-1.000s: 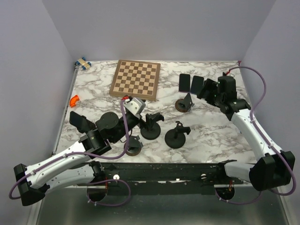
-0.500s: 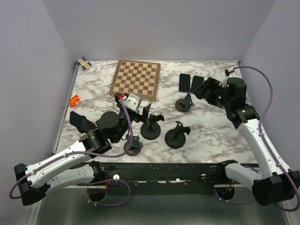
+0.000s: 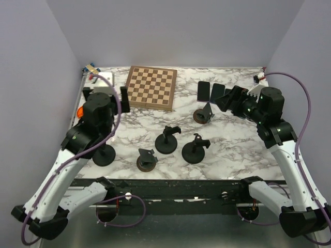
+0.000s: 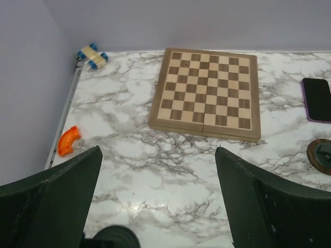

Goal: Remove the phone from the phone stand

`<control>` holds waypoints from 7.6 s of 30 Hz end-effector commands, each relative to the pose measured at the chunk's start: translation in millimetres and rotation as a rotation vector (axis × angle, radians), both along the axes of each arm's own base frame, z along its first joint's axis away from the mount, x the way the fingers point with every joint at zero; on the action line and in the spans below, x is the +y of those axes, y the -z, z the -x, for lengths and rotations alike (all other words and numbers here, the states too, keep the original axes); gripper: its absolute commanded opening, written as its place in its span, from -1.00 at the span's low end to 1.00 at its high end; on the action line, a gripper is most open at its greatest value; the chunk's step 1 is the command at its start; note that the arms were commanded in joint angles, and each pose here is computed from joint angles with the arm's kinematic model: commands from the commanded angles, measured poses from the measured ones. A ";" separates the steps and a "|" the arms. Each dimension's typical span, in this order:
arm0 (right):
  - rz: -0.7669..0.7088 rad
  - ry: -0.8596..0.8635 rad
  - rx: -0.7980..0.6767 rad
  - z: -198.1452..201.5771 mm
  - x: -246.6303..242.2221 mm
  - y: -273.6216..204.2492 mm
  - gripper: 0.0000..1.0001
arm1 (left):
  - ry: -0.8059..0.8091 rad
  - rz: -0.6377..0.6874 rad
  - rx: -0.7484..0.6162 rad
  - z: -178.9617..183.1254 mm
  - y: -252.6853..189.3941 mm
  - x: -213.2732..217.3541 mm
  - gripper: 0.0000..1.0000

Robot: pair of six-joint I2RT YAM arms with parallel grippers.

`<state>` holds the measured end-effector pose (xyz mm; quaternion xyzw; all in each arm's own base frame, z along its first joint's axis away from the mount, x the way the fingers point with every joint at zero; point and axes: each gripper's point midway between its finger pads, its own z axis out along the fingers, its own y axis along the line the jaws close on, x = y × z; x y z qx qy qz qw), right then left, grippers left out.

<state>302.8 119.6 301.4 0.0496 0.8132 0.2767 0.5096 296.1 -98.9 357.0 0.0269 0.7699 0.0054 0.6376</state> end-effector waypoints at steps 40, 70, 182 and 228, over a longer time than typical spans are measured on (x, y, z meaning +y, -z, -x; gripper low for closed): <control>-0.028 -0.147 -0.040 17.4 19.0 -7.0 1.00 | -0.540 0.343 0.053 106.9 106.0 154.5 0.10; -0.063 -0.148 -0.012 19.4 22.3 -16.7 1.00 | 0.724 0.362 0.002 38.3 27.0 -31.3 -0.96; 0.381 -0.291 -0.004 -33.5 334.9 55.3 0.82 | 0.213 0.405 -0.080 -10.0 36.1 33.6 0.64; 0.027 -0.391 0.127 -61.9 296.6 46.4 -0.99 | 0.738 0.503 0.249 -15.9 84.5 -74.7 -0.02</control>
